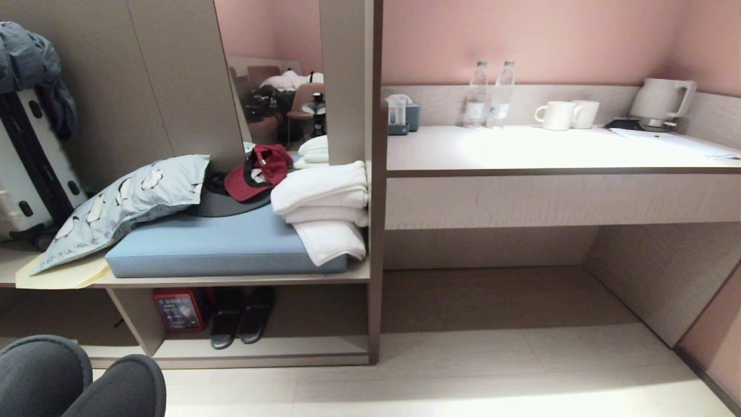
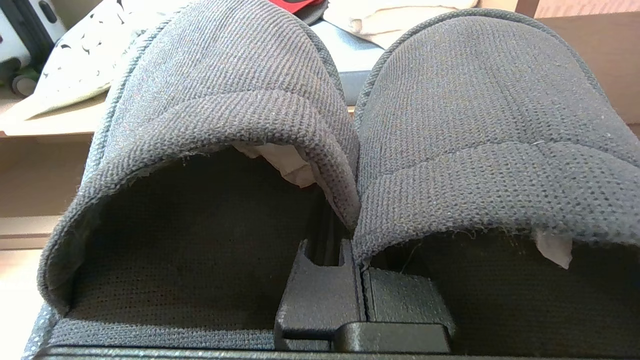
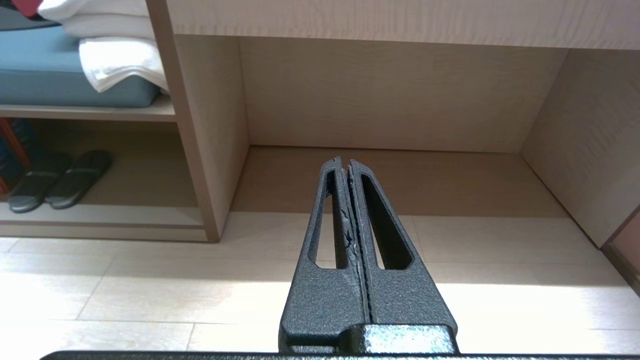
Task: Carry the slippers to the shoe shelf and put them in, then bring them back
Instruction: Place the slippers on the floor
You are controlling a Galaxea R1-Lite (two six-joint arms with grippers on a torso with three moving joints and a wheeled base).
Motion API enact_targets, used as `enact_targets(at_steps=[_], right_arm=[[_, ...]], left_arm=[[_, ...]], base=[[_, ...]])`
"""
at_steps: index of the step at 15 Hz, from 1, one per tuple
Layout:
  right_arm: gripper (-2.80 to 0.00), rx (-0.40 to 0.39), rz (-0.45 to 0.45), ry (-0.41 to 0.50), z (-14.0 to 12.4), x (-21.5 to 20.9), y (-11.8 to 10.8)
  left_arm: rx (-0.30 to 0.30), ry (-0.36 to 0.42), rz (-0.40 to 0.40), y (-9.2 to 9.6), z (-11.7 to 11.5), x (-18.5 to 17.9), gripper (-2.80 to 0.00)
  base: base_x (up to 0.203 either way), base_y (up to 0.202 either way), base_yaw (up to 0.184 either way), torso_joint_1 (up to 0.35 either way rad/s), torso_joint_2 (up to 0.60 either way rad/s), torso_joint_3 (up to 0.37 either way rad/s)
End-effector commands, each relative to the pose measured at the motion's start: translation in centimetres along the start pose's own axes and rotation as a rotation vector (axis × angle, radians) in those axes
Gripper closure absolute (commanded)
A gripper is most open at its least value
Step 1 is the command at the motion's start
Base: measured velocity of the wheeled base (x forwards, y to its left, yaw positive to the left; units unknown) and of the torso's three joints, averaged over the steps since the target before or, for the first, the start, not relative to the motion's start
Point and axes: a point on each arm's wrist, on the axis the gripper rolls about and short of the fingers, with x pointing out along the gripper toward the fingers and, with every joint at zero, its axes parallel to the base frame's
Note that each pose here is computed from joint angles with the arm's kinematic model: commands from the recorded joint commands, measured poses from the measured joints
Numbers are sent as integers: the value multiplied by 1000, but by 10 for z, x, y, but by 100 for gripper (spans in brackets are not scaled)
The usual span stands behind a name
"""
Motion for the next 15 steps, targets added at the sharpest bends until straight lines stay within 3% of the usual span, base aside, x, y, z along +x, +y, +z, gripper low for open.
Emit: enact_targets(at_steps=[1, 9, 15], right_arm=[[0, 0, 1, -1, 0, 0, 0], [0, 0, 2, -1, 0, 0, 0], [0, 0, 1, -1, 0, 0, 0]], left_arm=[[0, -3, -2, 0, 0, 0, 0], [-1, -3, 2, 0, 0, 0, 0], [0, -2, 2, 0, 0, 0, 0]], base=[[0, 0, 0, 0, 0, 0], [1, -11, 1, 0, 0, 0], [1, -186, 2, 2, 3, 3]])
